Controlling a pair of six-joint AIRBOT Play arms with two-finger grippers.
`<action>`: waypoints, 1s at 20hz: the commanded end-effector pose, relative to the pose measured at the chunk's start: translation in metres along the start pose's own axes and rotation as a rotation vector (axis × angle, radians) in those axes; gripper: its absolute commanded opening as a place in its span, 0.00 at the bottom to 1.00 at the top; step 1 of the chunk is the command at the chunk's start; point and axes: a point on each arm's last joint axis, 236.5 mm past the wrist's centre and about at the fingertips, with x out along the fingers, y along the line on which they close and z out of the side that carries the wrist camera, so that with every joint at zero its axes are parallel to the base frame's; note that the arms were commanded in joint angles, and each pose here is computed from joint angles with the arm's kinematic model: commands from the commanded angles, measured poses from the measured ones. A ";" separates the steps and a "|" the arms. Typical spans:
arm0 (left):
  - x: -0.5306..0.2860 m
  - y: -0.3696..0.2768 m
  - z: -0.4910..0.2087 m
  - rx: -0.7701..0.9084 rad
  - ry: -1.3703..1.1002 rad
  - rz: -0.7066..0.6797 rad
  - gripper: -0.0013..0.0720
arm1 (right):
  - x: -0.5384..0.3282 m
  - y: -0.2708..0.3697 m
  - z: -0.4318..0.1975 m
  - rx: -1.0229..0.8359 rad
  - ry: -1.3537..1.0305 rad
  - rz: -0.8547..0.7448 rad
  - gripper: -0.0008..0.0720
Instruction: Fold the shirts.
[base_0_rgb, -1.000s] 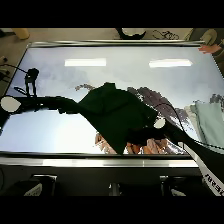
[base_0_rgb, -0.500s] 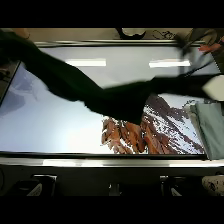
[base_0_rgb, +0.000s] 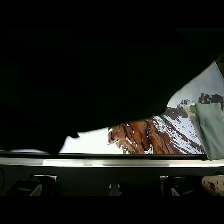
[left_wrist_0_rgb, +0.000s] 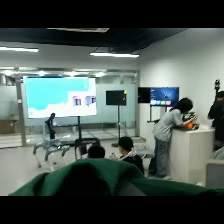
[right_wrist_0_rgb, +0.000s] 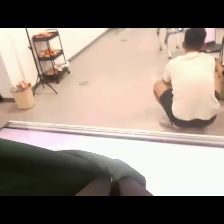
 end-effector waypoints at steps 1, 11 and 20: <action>0.022 0.026 -0.057 0.070 0.208 0.078 0.06 | 0.031 -0.018 -0.043 0.005 0.187 -0.069 0.04; 0.127 0.083 -0.491 -0.026 1.059 0.105 0.06 | 0.285 -0.071 -0.359 0.167 0.850 -0.206 0.05; 0.112 0.038 -0.615 -0.482 1.310 0.126 0.66 | 0.291 -0.052 -0.431 0.363 1.021 -0.193 0.67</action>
